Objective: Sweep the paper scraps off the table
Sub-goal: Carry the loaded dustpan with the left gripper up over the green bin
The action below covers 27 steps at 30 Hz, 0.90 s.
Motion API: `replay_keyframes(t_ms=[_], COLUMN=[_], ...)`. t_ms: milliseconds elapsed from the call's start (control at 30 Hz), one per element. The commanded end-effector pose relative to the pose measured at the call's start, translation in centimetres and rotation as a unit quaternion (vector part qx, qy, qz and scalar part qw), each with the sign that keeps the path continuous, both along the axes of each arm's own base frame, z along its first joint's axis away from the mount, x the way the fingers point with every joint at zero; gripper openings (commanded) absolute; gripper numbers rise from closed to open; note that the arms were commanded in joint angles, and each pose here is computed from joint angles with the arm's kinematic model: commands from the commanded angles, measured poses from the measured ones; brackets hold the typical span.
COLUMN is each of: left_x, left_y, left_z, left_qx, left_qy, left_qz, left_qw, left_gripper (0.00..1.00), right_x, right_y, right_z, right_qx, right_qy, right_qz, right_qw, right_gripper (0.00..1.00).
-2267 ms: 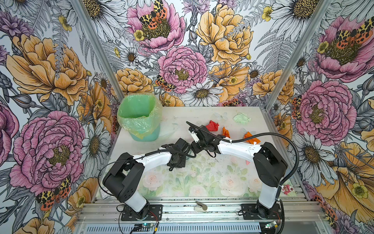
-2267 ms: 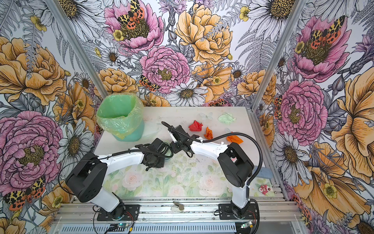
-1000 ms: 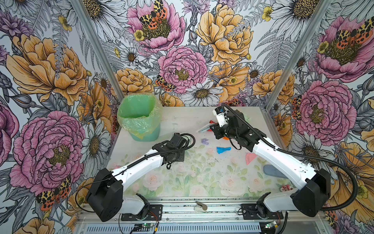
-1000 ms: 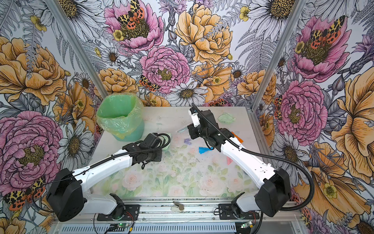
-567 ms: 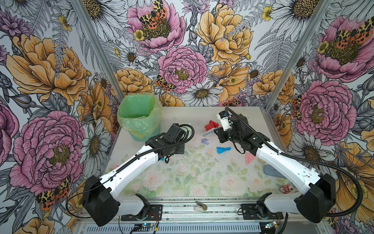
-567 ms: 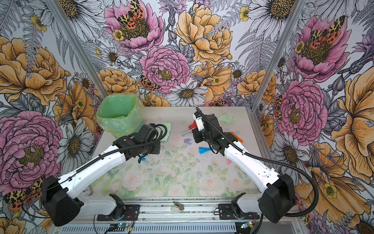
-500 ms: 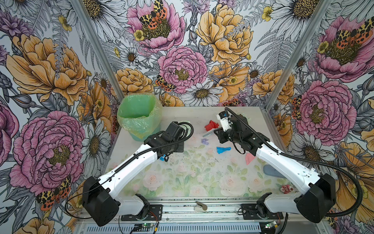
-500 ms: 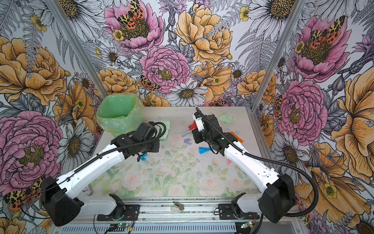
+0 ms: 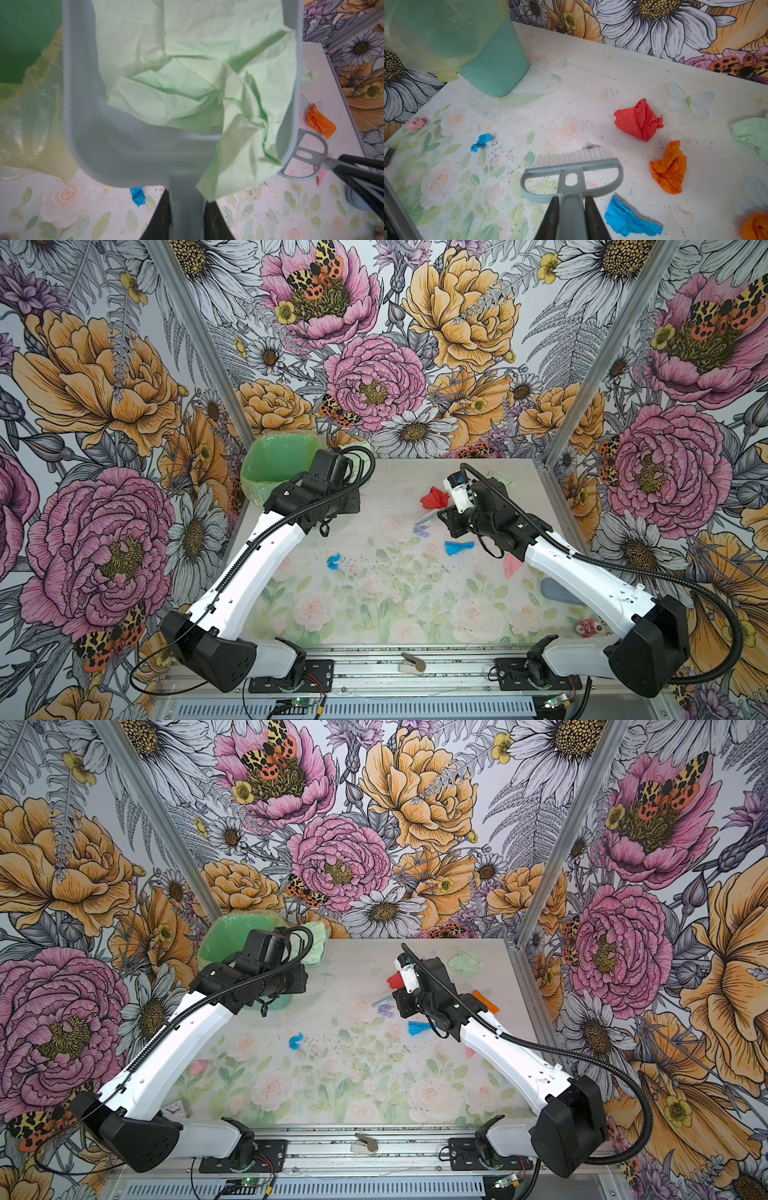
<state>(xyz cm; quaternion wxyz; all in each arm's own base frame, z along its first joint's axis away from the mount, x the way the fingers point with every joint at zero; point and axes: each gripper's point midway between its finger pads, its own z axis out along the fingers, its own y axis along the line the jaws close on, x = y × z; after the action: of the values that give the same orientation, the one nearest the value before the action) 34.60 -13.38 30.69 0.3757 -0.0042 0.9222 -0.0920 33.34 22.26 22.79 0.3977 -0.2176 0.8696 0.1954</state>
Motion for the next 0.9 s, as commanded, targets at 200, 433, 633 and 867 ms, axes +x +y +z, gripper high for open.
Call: replay_keyframes(t_ms=[200, 433, 633, 867], left_x=[2.5, 3.5, 4.0, 4.6], left_y=[3.9, 5.9, 6.7, 7.2], left_z=[3.1, 3.7, 3.3, 2.7], left_qx=[-0.047, -0.085, -0.099, -0.134], left_qy=[-0.013, -0.011, -0.007, -0.011], left_qz=[0.016, 0.025, 0.035, 0.043], left_qw=[0.999, 0.996, 0.994, 0.990], left_gripper=[0.12, 0.14, 0.14, 0.15], right_x=[-0.2, 0.1, 0.2, 0.3], right_y=[0.2, 0.6, 0.9, 0.9], right_z=[-0.2, -0.8, -0.8, -1.2], right_qx=[0.014, 0.016, 0.022, 0.022], right_qy=[-0.004, 0.002, 0.005, 0.009], right_qz=[0.010, 0.013, 0.015, 0.014], right_qw=[1.000, 1.000, 1.000, 1.000], right_gripper=[0.00, 0.00, 0.00, 0.00])
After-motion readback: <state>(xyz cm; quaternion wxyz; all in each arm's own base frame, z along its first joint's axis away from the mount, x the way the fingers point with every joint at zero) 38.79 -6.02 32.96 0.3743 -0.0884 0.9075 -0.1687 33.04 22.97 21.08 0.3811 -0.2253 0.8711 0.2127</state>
